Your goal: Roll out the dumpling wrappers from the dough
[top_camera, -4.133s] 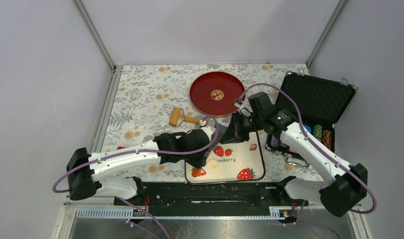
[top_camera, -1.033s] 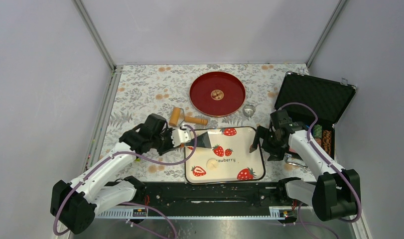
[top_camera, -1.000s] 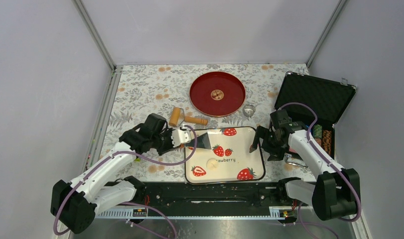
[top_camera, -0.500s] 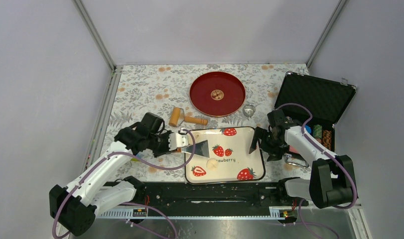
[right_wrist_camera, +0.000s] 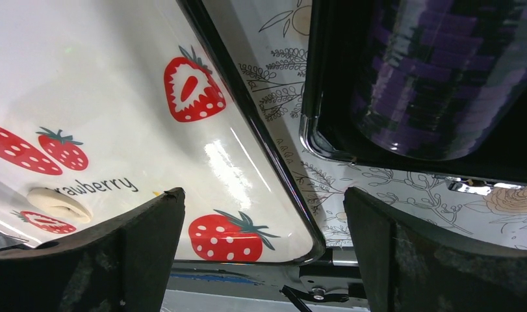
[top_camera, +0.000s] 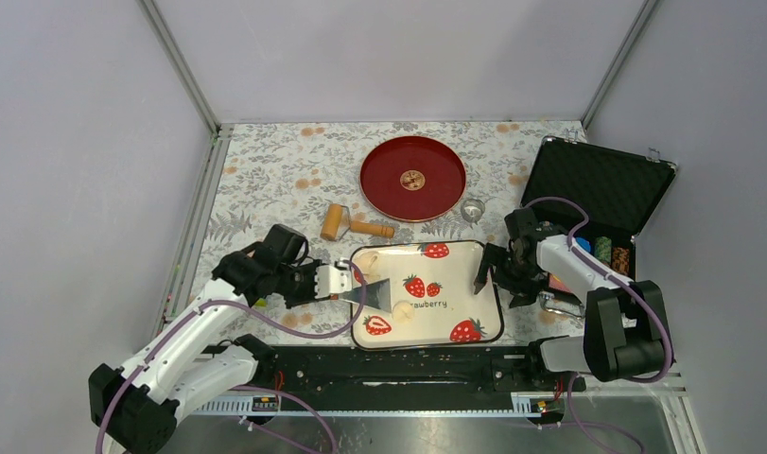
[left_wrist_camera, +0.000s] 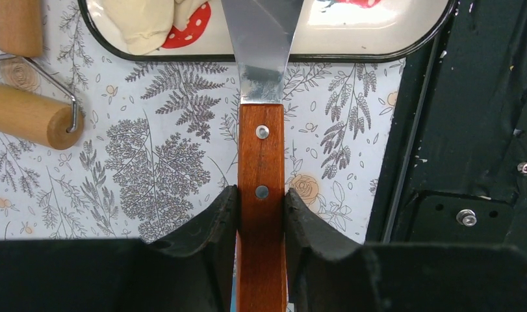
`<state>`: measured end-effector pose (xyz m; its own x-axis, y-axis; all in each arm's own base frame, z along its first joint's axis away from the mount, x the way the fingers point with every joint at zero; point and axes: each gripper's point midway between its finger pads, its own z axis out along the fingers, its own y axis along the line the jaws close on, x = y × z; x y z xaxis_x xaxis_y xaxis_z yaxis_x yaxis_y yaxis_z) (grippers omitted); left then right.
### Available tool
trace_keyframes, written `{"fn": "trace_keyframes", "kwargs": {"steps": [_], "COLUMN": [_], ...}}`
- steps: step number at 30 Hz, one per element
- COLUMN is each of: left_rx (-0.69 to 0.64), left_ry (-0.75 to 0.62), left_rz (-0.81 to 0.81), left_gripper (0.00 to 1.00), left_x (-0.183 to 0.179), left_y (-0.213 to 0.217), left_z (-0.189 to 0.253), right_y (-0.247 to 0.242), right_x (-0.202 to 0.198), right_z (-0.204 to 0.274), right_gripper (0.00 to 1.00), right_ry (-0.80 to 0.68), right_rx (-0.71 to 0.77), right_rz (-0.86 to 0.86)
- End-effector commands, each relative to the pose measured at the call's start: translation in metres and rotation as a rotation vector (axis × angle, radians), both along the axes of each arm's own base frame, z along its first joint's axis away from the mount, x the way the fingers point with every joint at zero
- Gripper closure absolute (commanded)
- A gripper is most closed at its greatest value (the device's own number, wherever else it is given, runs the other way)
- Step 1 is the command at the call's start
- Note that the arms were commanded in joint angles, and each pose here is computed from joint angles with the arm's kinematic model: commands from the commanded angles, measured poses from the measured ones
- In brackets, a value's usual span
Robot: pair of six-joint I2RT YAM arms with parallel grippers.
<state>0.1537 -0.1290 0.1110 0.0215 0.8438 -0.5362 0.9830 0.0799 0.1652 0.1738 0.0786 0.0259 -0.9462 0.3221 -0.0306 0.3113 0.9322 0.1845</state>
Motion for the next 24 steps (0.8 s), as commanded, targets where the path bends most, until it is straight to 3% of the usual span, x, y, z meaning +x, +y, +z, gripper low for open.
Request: {"fn": "trace_keyframes", "kwargs": {"steps": [1,24], "left_rx": [-0.004,0.096], "left_ry": [-0.018,0.082], "left_rz": [-0.058,-0.122], "left_gripper": [1.00,1.00], "left_x": [-0.001,-0.005], "left_y": [-0.002,-0.006], "left_z": [-0.001,-0.027], "right_y": [0.000,0.011], "right_x": [0.014,0.014], "right_z": [0.005,0.000], "right_gripper": [0.01,0.00], "right_ry": [-0.033,0.005], "right_rx": [-0.002,0.061], "right_rz": [0.010,0.043]}}
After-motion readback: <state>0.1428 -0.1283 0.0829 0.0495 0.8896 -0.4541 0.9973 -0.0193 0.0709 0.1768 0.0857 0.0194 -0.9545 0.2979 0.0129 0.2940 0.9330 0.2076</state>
